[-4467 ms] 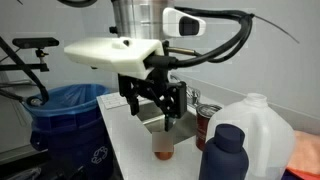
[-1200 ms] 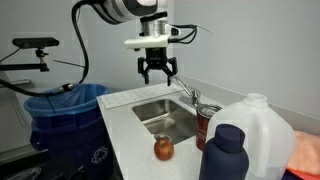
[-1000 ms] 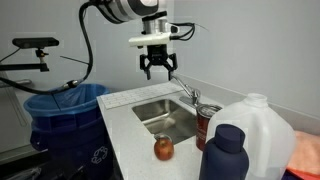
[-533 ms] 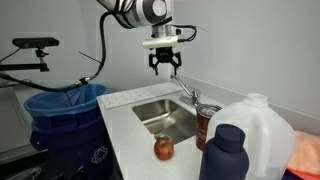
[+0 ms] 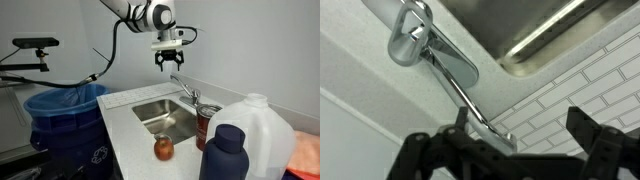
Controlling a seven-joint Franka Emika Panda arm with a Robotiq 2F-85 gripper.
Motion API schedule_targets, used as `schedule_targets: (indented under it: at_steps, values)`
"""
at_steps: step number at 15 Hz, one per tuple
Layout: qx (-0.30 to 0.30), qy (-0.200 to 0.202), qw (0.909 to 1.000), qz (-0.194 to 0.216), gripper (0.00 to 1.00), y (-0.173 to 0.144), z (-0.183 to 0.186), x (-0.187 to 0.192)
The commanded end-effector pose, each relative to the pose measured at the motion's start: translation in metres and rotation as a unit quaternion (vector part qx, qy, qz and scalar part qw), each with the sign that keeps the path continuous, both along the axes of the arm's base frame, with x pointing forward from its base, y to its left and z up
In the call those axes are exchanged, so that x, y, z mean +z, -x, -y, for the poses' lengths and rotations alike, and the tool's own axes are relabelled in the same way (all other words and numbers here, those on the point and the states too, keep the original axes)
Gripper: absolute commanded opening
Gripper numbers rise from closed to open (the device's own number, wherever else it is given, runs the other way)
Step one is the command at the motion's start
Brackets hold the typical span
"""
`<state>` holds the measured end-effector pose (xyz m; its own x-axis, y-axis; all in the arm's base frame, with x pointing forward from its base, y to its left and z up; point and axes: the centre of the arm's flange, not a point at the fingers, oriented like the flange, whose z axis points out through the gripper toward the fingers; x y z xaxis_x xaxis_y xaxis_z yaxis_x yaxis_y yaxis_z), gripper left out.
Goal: Move the tap nozzle to the right
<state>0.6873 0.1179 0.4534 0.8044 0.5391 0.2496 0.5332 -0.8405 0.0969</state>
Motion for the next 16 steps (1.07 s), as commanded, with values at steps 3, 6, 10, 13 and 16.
schedule_targets:
  at_steps: [3,6,10,13,16]
  values:
    - [0.011,-0.044,0.9980,0.043,1.00,-0.057,-0.028,-0.024]
    - [0.022,-0.060,0.9957,0.066,1.00,-0.069,-0.044,-0.031]
    - [0.041,-0.078,0.9916,0.095,1.00,-0.081,-0.063,-0.035]
    - [0.045,-0.084,0.9910,0.094,1.00,-0.089,-0.072,-0.044]
    - [0.041,-0.084,0.9922,0.083,1.00,-0.094,-0.071,-0.062]
